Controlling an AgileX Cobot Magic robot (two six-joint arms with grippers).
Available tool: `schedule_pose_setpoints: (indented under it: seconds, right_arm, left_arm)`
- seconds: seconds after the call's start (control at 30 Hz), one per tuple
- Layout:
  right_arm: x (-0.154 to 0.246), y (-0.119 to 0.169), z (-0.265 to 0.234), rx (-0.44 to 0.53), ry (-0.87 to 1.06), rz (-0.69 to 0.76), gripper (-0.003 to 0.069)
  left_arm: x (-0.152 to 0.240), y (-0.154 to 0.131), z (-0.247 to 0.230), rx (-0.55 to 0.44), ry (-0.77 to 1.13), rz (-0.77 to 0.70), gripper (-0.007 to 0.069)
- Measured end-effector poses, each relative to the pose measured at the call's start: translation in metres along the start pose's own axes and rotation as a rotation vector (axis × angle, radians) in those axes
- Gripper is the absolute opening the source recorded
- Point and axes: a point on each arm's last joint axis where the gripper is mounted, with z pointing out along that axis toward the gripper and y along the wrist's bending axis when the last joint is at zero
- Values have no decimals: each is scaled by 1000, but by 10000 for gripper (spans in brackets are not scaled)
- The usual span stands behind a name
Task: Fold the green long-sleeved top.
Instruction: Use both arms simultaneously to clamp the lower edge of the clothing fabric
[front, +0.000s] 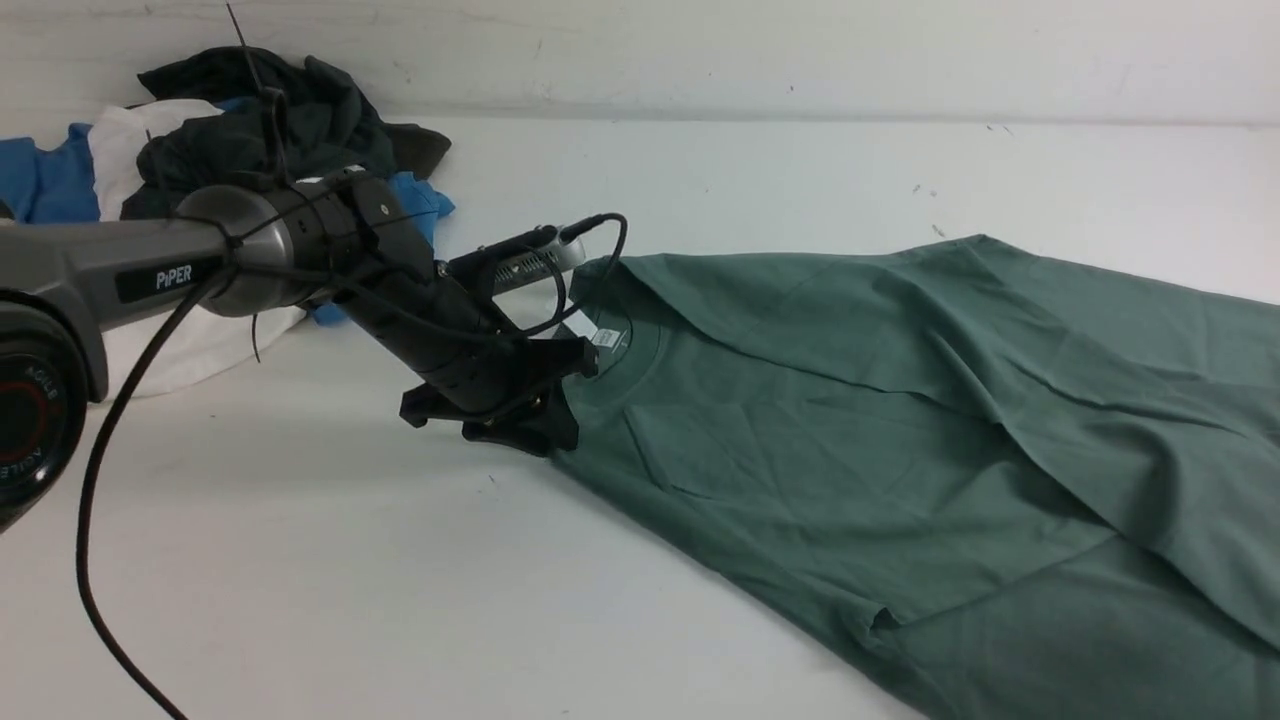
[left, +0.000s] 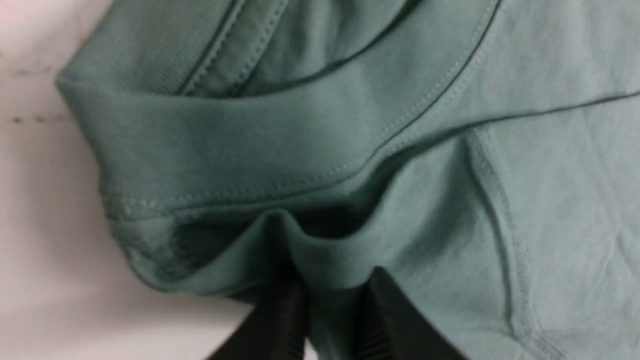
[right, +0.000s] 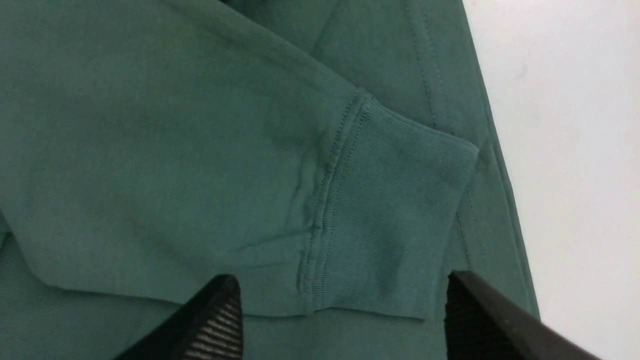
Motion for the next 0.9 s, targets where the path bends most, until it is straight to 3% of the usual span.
schedule_pose_setpoints:
  seconds: [0.07, 0.2, 0.33, 0.47, 0.57, 0.7, 0.9]
  right_arm:
    - [1, 3, 0, -30, 6, -7, 502]
    - [2, 10, 0, -96, 16, -35, 502]
    - [7, 32, -2, -173, 26, -129, 502]
    - [18, 60, -4, -204, 43, -238, 502]
    - [39, 90, -7, -222, 102, -371, 502]
    - [71, 121, -12, -209, 189, -552, 502]
    - [106, 147, -19, -153, 235, -747, 502]
  left_arm:
    - [-1, 4, -1, 4, 8, -15, 30]
    - [-3, 18, -7, 4, 18, -48, 15]
    - [-1, 55, -30, -45, 58, -96, 15]
    - [21, 85, -55, -106, 75, -159, 15]
    - [62, 108, -74, -150, 81, -244, 16]
    - [97, 118, -95, -195, 80, -275, 16]
    - [107, 106, -133, -244, 2, -199, 16]
